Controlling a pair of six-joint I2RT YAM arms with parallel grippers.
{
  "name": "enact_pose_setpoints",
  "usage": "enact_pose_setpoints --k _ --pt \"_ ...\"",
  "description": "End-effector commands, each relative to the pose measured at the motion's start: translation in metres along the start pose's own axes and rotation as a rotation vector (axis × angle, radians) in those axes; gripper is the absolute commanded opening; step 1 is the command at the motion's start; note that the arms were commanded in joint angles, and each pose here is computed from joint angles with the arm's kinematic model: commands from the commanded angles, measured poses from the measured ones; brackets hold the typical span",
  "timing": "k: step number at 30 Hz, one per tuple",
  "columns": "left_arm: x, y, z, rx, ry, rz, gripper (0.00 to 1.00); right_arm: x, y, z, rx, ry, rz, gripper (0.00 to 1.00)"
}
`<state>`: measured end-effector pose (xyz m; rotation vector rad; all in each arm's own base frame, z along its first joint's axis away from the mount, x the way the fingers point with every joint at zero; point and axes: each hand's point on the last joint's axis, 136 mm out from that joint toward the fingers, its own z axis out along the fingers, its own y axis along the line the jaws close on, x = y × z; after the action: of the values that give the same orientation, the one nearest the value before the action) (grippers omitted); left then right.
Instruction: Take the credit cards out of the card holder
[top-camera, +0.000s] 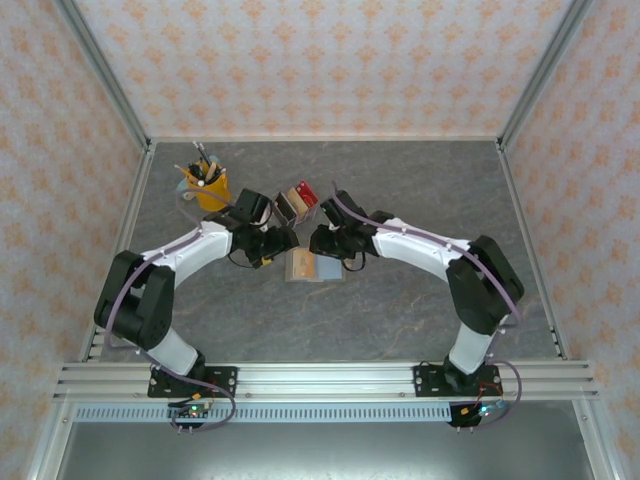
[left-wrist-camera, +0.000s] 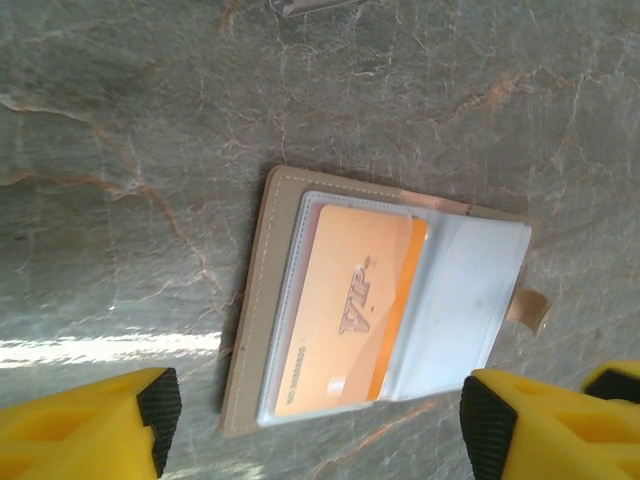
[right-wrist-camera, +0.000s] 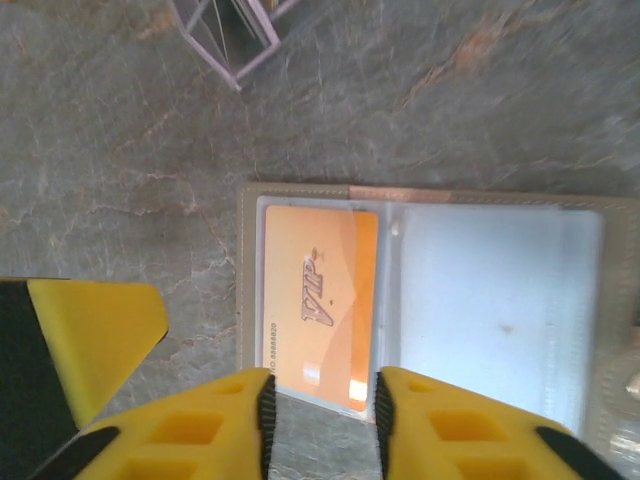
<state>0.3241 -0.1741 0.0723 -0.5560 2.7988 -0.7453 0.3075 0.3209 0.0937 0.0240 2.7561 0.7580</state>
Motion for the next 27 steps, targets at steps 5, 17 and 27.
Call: enact_pose_setpoints --k 5,17,27 --pt "-0.003 -0.018 0.013 0.052 0.004 -0.024 0.54 0.007 0.006 0.030 -0.072 0.058 0.091 0.20" --pt "-0.001 -0.015 0.038 0.013 0.052 -0.047 0.29 0.007 -0.023 0.052 -0.038 0.070 0.170 0.16" --pt "0.001 0.000 0.049 -0.047 0.066 -0.059 0.19 0.008 -0.023 0.060 -0.062 0.097 0.173 0.16"
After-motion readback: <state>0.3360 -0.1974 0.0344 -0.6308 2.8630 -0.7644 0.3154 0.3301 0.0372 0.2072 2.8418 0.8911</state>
